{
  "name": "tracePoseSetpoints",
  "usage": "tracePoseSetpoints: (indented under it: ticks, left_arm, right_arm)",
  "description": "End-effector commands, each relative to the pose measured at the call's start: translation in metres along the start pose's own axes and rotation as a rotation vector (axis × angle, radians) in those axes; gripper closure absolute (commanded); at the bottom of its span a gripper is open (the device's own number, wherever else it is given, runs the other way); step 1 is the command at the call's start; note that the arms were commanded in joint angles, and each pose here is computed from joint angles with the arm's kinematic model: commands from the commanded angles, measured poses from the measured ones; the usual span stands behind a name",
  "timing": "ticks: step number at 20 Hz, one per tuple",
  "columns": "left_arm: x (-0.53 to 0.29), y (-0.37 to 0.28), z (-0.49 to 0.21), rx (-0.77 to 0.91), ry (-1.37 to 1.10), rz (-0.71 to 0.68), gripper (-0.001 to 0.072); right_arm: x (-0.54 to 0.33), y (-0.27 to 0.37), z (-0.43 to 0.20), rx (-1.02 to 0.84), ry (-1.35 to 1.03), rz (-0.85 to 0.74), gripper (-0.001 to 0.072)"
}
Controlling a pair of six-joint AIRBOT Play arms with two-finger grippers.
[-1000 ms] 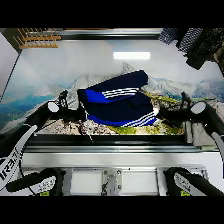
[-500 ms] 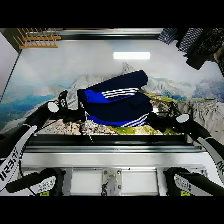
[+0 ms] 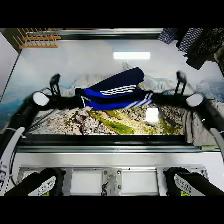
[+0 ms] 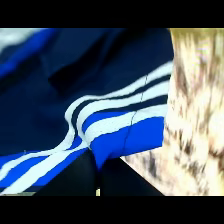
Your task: Fold the clothes and pants, and hang the long-sleeved shirts on hangers.
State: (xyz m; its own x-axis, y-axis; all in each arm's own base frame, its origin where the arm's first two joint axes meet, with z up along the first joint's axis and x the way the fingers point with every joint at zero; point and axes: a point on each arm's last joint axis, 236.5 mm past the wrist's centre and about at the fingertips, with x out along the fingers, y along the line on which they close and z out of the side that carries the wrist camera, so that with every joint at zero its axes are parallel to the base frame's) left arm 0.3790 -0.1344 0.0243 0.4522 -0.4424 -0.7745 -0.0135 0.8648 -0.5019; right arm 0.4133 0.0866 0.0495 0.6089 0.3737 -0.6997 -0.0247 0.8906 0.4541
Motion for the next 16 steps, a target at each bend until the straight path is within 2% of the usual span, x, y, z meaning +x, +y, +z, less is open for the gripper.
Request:
tracePoseSetpoints:
  ticks: [1,4,8,12,16]
  left_arm:
    - [-0.106,-0.080,0.042,0.157,-0.181,-0.122,0.0696]
    - [-0.211,-0.147,0.044,0.306,-0.387,-0.234,0.0696]
    - [-0.326,-0.207,0.001,0.395,-0.574,-0.417,0.0696]
    - [-0.386,-0.230,-0.046,0.370,-0.611,-0.592,0.0696]
    - [-0.385,-0.234,-0.055,0.318,-0.554,-0.634,0.0696]
  right_arm:
    - [-0.116,0.055,0.104,-0.314,-0.224,-0.062,0.0710]
    - [-0.237,0.120,0.161,-0.428,-0.514,-0.027,0.0710]
    - [-0.358,0.172,0.161,-0.510,-0.772,0.015,0.0710]
    - [-0.413,0.188,0.137,-0.542,-0.880,0.033,0.0710]
    - [-0.423,0.198,0.141,-0.532,-0.929,0.077,0.0710]
